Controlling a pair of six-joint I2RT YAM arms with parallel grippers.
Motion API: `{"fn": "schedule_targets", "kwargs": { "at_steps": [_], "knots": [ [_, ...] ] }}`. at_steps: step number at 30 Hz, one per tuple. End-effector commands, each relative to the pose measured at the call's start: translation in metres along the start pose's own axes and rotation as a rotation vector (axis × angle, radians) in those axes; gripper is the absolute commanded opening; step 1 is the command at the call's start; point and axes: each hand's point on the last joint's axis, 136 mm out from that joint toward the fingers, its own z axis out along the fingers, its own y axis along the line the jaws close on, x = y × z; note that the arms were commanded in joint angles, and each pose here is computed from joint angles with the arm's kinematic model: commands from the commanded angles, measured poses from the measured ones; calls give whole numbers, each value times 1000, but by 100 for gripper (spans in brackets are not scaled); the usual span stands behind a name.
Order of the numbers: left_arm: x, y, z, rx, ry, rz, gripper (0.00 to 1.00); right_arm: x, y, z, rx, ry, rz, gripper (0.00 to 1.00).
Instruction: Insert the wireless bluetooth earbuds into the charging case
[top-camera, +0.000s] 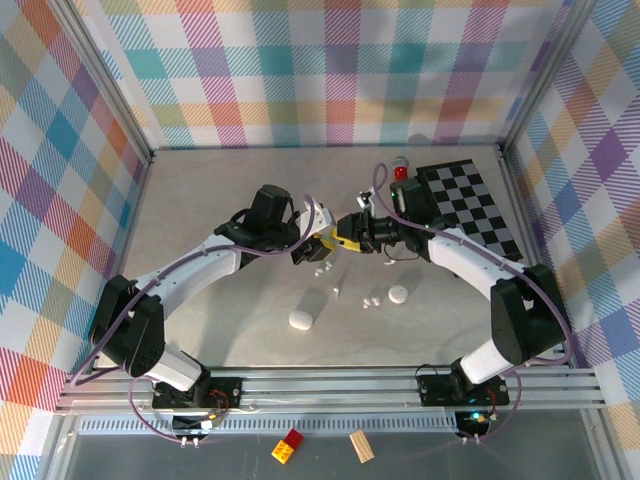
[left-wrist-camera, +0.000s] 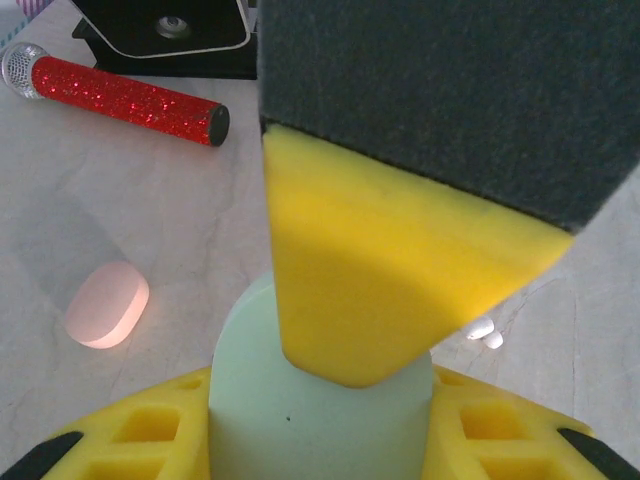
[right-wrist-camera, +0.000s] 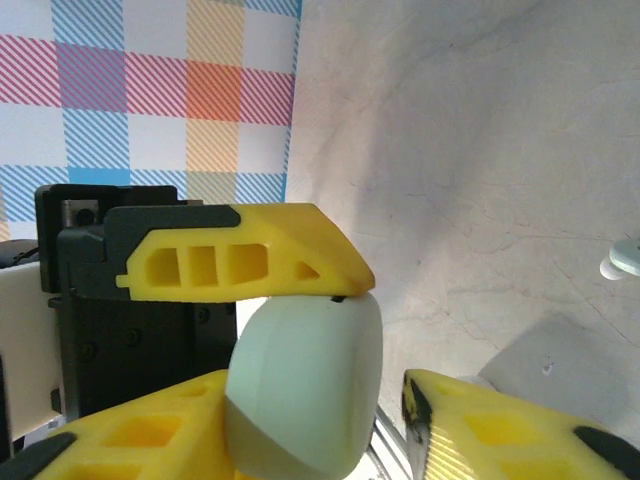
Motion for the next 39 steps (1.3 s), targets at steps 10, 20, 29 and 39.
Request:
{"fn": "schedule_targets", "kwargs": {
  "at_steps": [10,20,29,39],
  "knots": [
    [-18,-3,-5,-14,-85,24,38,-6,13,-5,-37,-9,-33,21],
    [-30,-2,-19,-80,-205,-9,84,-14,35,-50,-179,-101,-14,15],
    [-62,-4,-38,-113,-496,-27,86,-13,44,-91,-274,-183,4,12],
    [-99,2,-42,9,-790,-86,85,-9,66,-105,-390,-234,-40,12]
  ]
}}
